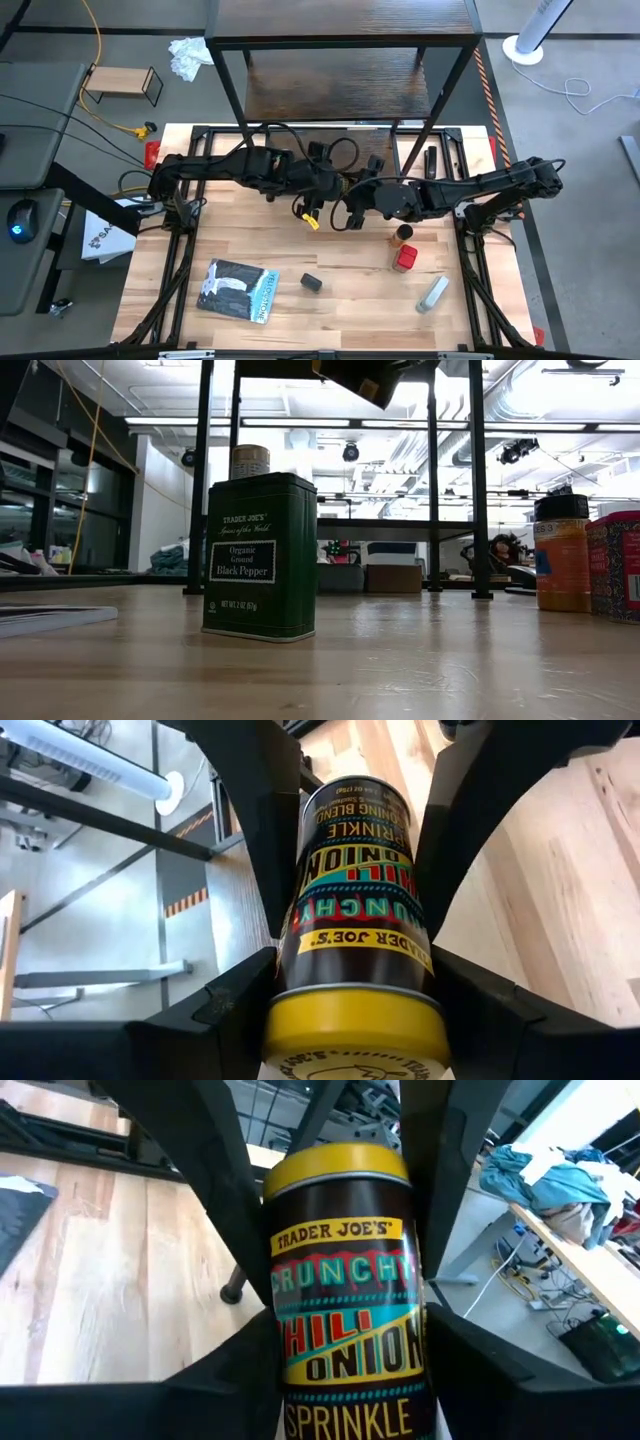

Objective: Shelf spices
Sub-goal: Put the yellow seasoning bottle on the shelf

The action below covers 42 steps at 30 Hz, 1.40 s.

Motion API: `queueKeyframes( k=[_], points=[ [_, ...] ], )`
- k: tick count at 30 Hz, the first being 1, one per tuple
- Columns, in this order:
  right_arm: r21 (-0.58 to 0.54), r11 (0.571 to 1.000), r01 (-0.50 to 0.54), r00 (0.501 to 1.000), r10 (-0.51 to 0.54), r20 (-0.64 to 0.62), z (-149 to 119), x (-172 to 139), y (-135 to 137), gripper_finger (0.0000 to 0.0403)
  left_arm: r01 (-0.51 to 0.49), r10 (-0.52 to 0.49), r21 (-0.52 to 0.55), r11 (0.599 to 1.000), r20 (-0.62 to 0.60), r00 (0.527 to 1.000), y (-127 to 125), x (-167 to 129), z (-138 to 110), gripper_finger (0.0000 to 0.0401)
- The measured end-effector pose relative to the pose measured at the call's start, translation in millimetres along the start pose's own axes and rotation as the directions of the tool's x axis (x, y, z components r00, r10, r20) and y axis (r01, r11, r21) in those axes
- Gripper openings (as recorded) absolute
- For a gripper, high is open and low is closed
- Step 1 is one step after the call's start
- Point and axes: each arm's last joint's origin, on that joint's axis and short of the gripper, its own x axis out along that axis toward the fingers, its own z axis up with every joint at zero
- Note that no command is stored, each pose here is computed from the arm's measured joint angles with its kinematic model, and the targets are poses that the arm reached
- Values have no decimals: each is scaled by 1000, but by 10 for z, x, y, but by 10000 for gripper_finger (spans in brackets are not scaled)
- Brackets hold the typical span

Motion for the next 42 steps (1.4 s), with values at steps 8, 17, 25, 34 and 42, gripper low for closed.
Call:
queueKeyframes(
  k=[8,17,25,34,42],
  points=[
    [19,1000,19,1000,-19,-1,5,-23,23,193,11,-14,-86,996,-37,999,-1,-57,-59,241],
    [81,996,46,993,-37,-109,-115,-34,9,192,76,-124,-230,970,-203,971,-89,-423,-341,257],
    [249,968,-4,963,71,-261,-315,21,69,192,71,-74,-465,882,12,997,-317,-977,-539,258],
    [410,899,-157,984,178,-14,-257,723,388,192,134,74,-805,578,215,974,-1028,-1240,-1249,258],
    [694,709,123,969,-235,69,-459,1429,144,192,216,15,-809,547,268,963,-1355,-1267,-1543,259]
  ],
)
